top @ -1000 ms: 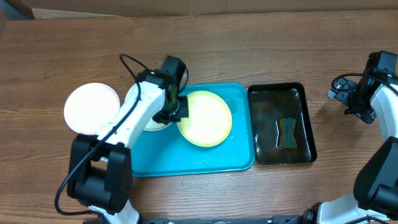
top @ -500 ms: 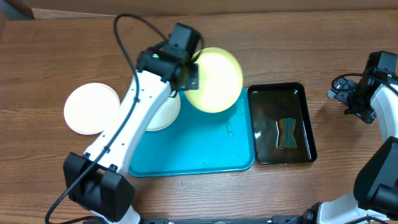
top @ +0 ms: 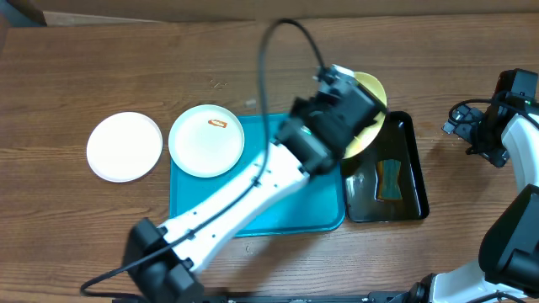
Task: Clean dirty plates on tray and stack at the side
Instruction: 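Lift the yellow plate with the left gripper and swing it over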
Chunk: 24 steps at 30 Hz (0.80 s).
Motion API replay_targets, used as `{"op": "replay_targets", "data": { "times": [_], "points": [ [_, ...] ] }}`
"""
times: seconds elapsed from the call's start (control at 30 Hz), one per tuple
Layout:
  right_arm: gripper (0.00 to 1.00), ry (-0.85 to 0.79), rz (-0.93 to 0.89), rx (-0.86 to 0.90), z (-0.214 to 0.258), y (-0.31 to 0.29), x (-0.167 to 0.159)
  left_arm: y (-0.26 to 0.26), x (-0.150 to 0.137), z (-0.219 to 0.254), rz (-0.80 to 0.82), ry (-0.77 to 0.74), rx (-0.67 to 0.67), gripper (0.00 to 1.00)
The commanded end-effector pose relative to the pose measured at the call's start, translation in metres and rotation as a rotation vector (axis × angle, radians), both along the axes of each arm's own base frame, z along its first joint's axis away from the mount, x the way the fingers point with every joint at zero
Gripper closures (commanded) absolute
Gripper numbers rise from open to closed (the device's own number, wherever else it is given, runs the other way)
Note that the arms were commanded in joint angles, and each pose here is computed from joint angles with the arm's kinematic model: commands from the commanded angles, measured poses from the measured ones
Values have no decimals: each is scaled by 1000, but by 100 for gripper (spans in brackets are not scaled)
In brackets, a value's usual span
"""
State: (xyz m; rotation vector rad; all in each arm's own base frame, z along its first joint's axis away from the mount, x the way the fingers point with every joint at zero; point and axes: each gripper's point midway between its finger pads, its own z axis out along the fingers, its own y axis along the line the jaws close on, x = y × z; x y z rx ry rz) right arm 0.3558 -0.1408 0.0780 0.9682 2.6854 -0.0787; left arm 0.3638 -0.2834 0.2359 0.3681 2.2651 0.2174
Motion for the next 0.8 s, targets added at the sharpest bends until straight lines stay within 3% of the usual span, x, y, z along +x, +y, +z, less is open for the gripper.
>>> {"op": "replay_targets", "data": {
  "times": [0.0,0.13,0.3,0.57,0.77],
  "points": [
    [0,-15,-2,1,3,0,3,-1,-1,21,78,-225,247,96],
    [0,-14,-2,1,3,0,3,-20,-22,46,75,-385,375,96],
    [0,-15,-2,1,3,0,3,-43,-44,76,66,-515,427,96],
    [0,-14,-2,1,3,0,3,-70,-47,100,-9,-558,480,96],
    [0,-14,-2,1,3,0,3,-72,-46,102,7,-571,426,96]
  ]
}}
